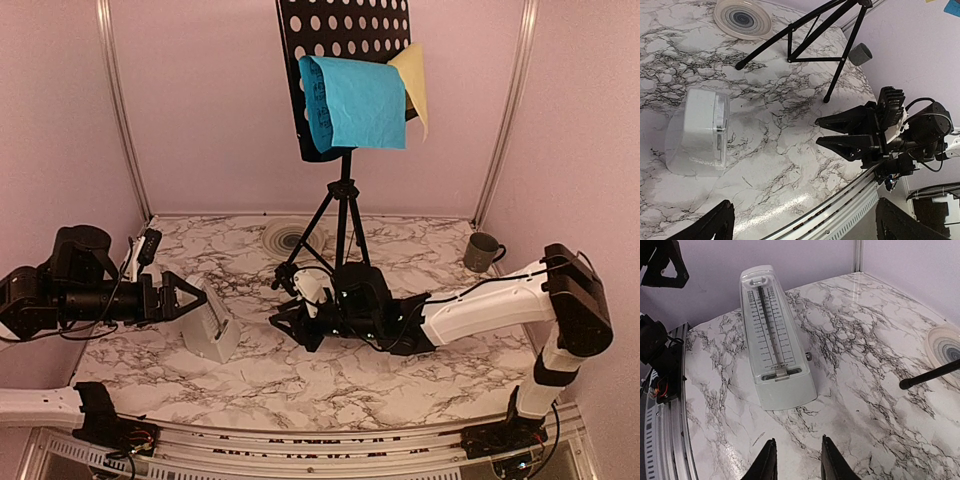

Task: Pack up the instrument practice props
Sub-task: Move the metronome to the center of the board.

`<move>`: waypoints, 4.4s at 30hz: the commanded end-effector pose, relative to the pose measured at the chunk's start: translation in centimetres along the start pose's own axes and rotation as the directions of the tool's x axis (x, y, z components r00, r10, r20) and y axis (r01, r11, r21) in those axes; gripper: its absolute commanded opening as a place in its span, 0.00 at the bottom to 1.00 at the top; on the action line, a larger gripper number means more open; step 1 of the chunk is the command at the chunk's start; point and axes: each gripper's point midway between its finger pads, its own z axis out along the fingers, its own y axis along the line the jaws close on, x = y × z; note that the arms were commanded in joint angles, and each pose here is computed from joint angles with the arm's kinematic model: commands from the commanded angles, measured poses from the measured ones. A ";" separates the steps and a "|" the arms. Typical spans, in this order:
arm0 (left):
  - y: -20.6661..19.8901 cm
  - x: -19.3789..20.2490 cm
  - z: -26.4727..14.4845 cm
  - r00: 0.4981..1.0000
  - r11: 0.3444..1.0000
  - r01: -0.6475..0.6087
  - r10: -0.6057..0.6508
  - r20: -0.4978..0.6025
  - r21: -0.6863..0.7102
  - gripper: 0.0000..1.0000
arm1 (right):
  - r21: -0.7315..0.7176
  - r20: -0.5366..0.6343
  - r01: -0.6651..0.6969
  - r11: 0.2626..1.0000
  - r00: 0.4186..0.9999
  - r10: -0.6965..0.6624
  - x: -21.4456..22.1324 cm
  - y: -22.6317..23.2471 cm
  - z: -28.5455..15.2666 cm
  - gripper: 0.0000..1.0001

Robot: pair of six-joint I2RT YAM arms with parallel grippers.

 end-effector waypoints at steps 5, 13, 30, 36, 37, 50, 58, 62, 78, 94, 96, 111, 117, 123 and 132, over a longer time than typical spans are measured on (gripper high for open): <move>1.1 2.2 0.2 0.999 0.998 0.023 -0.025 -0.031 -0.066 0.99 | 0.033 0.030 0.022 0.999 0.999 -0.023 -1.2 -0.9 -1.9 0.30; 1.3 4.6 2.0 0.993 0.993 0.003 -0.017 -0.115 -0.122 0.99 | 0.050 0.039 -0.006 0.999 0.999 0.004 -1.2 -1.4 -2.5 0.30; 8.4 7.9 7.6 0.992 0.908 0.039 -0.085 -0.090 -0.418 0.93 | 0.091 0.056 -0.007 0.996 0.998 0.002 -1.7 -2.5 -3.9 0.54; 10.8 8.3 10.1 0.989 0.884 0.023 -0.088 -0.118 -0.468 0.81 | 0.109 0.059 -0.004 0.994 0.998 -0.003 -2.0 -3.1 -4.6 0.68; 11.0 8.3 10.4 0.989 0.881 0.021 -0.088 -0.120 -0.472 0.81 | 0.111 0.059 -0.004 0.994 0.998 -0.002 -2.0 -3.2 -4.6 0.68; 12.4 8.8 11.3 0.987 0.882 0.025 -0.095 -0.126 -0.470 0.76 | 0.099 0.052 -0.017 0.995 0.999 0.012 -2.0 -3.4 -4.1 0.72; 12.5 9.1 8.9 0.990 0.906 0.091 -0.129 -0.065 -0.413 0.76 | -0.027 0.036 -0.051 0.998 0.998 0.052 -2.4 -1.8 0.3 0.70; 12.6 9.3 7.9 0.986 0.901 0.113 -0.153 -0.064 -0.418 0.77 | -0.040 0.036 -0.066 0.997 0.997 0.068 -2.3 -1.6 0.8 0.71; 7.2 3.6 1.0 0.998 0.938 0.015 -0.033 -0.047 -0.346 0.99 | -0.049 0.030 -0.077 0.996 0.997 0.078 -1.7 -1.5 0.4 0.72; 6.0 -4.1 2.6 0.987 0.921 -0.155 0.133 -0.087 -0.358 0.99 | -0.037 0.030 -0.062 0.997 0.998 0.064 -2.2 -1.5 -0.5 0.73; 5.9 -4.4 3.2 0.983 0.919 -0.180 0.151 -0.108 -0.351 0.97 | -0.039 0.028 -0.062 0.997 0.998 0.063 -2.2 -1.5 -0.5 0.73; 7.8 -4.6 7.7 0.947 0.916 -0.249 0.163 -0.276 -0.313 0.84 | -0.035 0.023 -0.064 0.997 0.998 0.065 -2.2 -1.5 -0.7 0.73; 8.8 -4.1 8.5 0.931 0.905 -0.255 0.134 -0.340 -0.340 0.76 | -0.029 0.026 -0.067 0.997 0.997 0.068 -2.2 -1.6 -0.9 0.73; 9.5 -4.2 8.1 0.921 0.882 -0.262 0.107 -0.375 -0.391 0.58 | -0.030 0.023 -0.069 0.997 0.997 0.070 -2.0 -1.6 -0.8 0.73; 10.4 -6.0 5.7 0.926 0.839 -0.282 0.111 -0.360 -0.465 0.57 | -0.031 0.022 -0.069 0.997 0.997 0.070 -2.0 -1.6 -0.7 0.73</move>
